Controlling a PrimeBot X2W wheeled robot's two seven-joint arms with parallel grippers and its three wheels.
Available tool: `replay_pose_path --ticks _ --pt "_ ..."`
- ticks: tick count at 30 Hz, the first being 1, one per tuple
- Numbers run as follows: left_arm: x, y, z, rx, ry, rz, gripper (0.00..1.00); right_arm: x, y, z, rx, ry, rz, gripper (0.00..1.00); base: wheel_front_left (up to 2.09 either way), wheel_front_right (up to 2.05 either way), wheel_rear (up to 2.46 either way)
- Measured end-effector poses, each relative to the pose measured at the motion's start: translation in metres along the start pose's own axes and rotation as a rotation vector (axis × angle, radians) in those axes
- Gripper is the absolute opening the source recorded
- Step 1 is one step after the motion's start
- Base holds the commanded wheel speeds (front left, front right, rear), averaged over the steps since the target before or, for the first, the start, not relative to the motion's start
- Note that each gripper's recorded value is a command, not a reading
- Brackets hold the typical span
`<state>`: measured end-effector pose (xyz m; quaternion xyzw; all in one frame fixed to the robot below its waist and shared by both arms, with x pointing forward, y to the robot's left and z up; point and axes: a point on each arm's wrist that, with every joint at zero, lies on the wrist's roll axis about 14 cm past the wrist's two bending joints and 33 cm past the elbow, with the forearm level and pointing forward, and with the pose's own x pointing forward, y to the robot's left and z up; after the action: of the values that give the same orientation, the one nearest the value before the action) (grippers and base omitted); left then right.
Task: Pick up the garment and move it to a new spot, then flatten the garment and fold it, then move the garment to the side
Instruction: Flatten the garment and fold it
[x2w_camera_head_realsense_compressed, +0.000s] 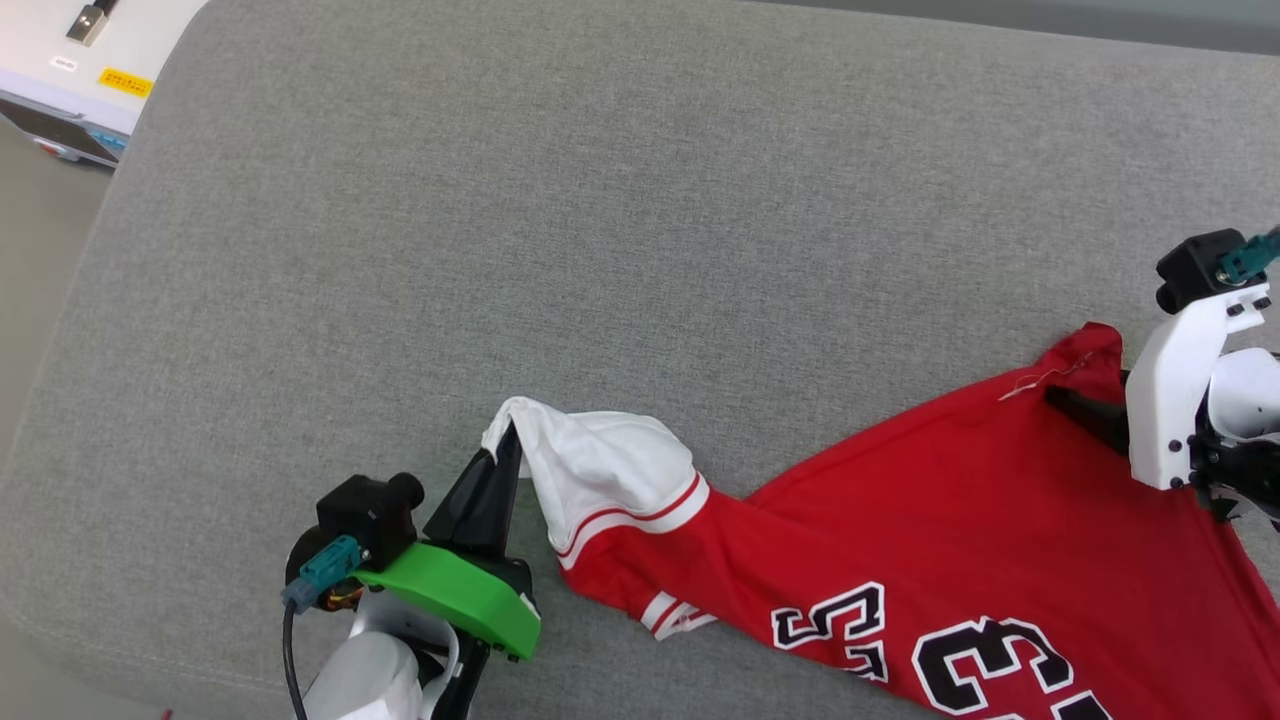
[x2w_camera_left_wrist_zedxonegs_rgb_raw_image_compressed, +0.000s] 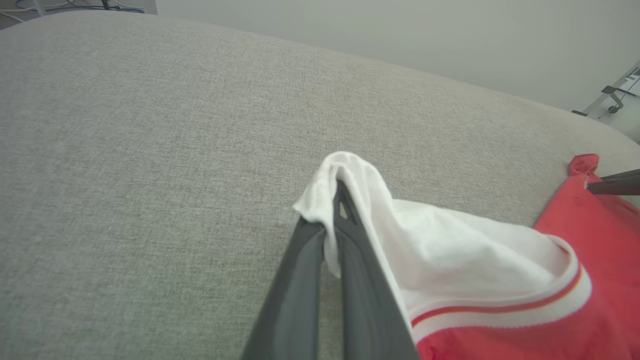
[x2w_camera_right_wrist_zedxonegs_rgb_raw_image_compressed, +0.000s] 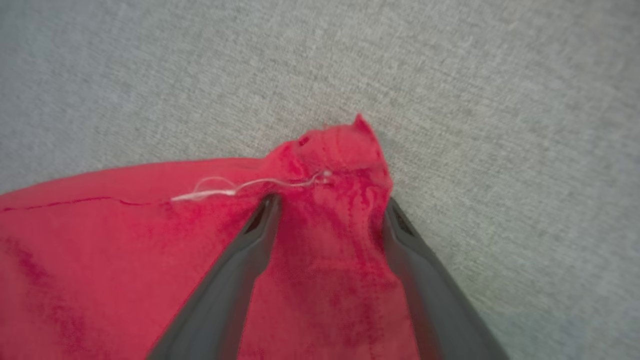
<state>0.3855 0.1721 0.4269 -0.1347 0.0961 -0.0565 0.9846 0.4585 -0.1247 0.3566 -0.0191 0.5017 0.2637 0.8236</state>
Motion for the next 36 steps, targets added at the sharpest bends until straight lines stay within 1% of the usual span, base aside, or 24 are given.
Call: replay_pose_path --ticks 2,3,7,9,14,18,21,24,28,29,32,36 --pt "0.001 -0.001 -0.001 -0.001 0.002 -0.002 0.00 -0.001 0.002 -0.002 0.003 0.027 0.012 0.31 0.00 0.00 0.00" --pt "0.001 -0.001 -0.001 -0.002 0.002 -0.003 0.00 -0.001 0.003 -0.003 0.006 0.035 0.017 0.00 0.00 0.00 0.00" --pt "0.002 -0.002 0.001 -0.006 -0.008 -0.007 0.00 -0.003 0.011 -0.006 0.022 0.048 0.046 0.00 0.00 0.00 0.00" --pt "0.001 -0.002 0.003 -0.005 -0.012 -0.007 0.00 -0.006 0.015 -0.003 0.036 0.028 0.060 0.00 0.00 0.00 0.00" --pt "-0.001 -0.003 0.011 -0.004 -0.035 -0.009 0.00 -0.020 0.016 0.020 0.062 -0.095 0.063 0.00 0.00 0.00 0.00" --pt "0.002 0.000 0.030 0.010 -0.081 -0.015 0.00 -0.042 0.009 0.047 0.072 -0.237 0.037 0.00 0.00 0.00 0.00" --pt "0.014 0.001 0.057 0.040 -0.132 -0.034 0.00 -0.064 -0.001 0.066 0.070 -0.337 -0.001 0.00 0.00 0.00 0.00" --pt "0.030 -0.002 0.094 0.083 -0.188 -0.067 0.00 -0.089 -0.015 0.086 0.063 -0.442 -0.054 0.00 0.00 0.00 0.00" --pt "0.057 -0.018 0.155 0.163 -0.285 -0.134 0.00 -0.124 -0.031 0.116 0.045 -0.570 -0.132 0.00 0.00 0.00 0.00" --pt "0.077 -0.038 0.198 0.200 -0.347 -0.185 0.00 -0.150 -0.039 0.139 0.027 -0.655 -0.186 0.00 0.00 0.00 0.00" --pt "0.100 -0.049 0.236 0.220 -0.386 -0.209 0.00 -0.179 -0.047 0.171 0.008 -0.759 -0.242 0.00 0.00 0.00 0.00" --pt "0.127 -0.054 0.274 0.252 -0.426 -0.207 0.00 -0.206 -0.056 0.211 -0.018 -0.871 -0.305 0.00 0.00 0.00 0.00"
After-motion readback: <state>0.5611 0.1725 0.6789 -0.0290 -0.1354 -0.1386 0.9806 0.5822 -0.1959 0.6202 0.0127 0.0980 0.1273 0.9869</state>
